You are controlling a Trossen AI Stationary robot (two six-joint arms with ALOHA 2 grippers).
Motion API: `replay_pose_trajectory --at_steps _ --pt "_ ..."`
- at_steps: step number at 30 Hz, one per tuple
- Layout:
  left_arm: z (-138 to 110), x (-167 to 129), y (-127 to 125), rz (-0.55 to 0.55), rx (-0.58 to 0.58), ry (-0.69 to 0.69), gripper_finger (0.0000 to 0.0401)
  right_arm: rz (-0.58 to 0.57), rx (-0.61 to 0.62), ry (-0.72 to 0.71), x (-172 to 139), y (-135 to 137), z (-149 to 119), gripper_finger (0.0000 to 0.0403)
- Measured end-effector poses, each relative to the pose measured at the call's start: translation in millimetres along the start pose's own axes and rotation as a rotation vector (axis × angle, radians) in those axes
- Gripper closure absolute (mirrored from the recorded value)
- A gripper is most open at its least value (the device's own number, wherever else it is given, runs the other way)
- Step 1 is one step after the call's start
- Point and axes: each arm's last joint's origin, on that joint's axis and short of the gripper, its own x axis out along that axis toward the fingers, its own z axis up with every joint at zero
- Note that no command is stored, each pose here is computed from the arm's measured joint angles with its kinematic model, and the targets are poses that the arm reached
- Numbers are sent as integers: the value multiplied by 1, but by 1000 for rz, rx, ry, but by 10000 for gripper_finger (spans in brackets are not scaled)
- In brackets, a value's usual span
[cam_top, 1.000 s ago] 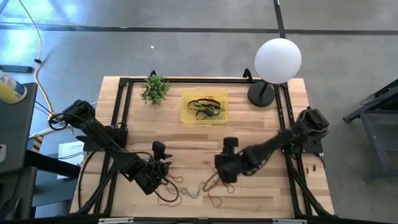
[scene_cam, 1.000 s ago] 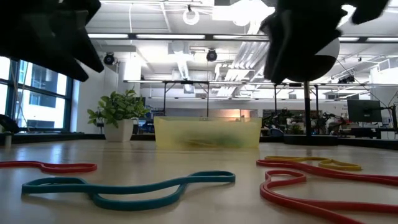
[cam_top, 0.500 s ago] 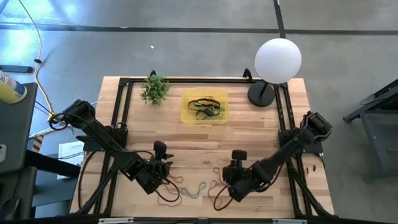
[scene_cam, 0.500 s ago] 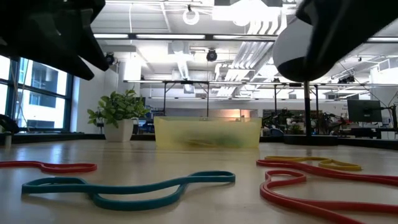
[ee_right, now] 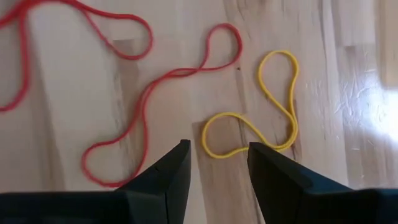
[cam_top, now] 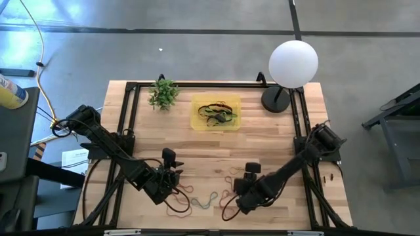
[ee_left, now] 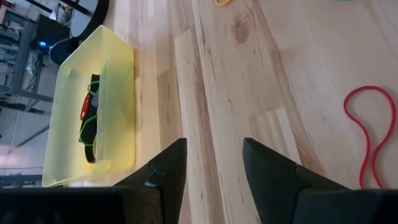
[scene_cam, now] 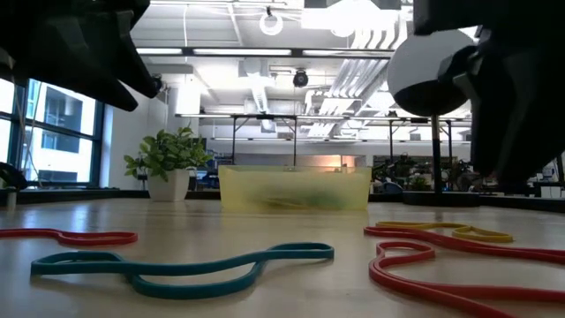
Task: Pick and place rubber bands into bin
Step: Put the yellow rubber band into the yellow bin
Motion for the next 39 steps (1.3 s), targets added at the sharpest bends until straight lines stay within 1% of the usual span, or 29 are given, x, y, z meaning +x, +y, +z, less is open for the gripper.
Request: replay_pose_trajectory --at_steps 6,8,11,16,23,29,39 --pt "2 0 0 -3 -14 -14 256 -10 15 7 4 -6 5 254" --pt "2 0 0 -3 -14 -14 256 5 24 4 9 -8 5 254" --pt "2 0 0 -3 -15 -14 256 52 36 32 25 -11 -4 253" --pt "2 0 0 -4 -15 -14 256 54 91 49 35 -15 -13 258" --pt "2 0 0 16 -18 -20 256 129 84 31 43 -14 -18 258" --pt "2 0 0 19 -19 -20 256 224 117 75 58 -21 -24 268" --pt "3 0 0 16 -29 -29 256 307 86 95 63 -26 -18 273"
